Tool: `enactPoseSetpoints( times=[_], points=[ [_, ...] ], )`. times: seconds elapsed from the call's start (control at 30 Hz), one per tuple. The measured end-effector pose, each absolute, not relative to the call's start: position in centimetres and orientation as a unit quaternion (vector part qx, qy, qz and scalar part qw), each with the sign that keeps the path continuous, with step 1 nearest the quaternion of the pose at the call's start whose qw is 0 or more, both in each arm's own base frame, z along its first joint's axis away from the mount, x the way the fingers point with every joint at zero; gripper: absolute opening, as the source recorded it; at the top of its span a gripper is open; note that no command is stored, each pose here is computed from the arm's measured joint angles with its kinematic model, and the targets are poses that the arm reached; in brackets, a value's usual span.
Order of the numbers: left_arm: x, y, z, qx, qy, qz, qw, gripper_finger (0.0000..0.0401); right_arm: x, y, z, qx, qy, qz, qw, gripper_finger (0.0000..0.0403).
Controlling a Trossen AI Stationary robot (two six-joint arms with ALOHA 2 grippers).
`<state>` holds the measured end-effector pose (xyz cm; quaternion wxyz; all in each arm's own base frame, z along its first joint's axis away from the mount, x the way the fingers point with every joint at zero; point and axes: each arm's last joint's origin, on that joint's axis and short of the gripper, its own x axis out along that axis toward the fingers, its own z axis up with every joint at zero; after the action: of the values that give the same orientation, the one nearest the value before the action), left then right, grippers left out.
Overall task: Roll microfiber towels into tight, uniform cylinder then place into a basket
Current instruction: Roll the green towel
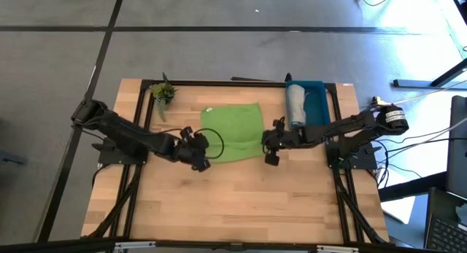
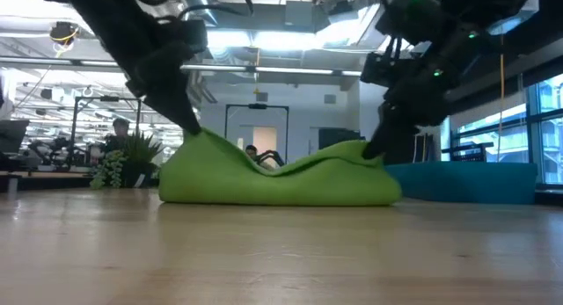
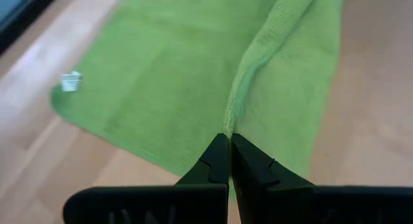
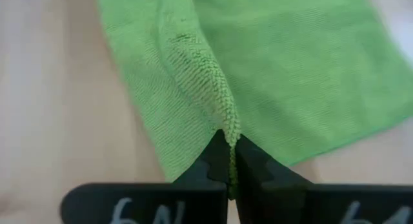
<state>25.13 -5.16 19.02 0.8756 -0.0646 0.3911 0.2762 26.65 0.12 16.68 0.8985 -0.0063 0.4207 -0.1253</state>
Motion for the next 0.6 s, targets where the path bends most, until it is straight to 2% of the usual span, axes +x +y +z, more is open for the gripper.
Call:
enactPoseSetpoints(
  times=[0.3, 0.6],
  points=[
    [25.5, -2.2, 19.2, -0.043, 0.367, 0.360, 0.857, 0.0000, 27.1, -4.3, 16.6, -0.023, 0.397, -0.210, 0.893, 0.0005],
    [25.9, 0.8, 18.2, -0.048, 0.371, 0.413, 0.830, 0.0000, 28.1, -7.9, 15.2, -0.054, 0.380, -0.242, 0.891, 0.0005]
  ],
)
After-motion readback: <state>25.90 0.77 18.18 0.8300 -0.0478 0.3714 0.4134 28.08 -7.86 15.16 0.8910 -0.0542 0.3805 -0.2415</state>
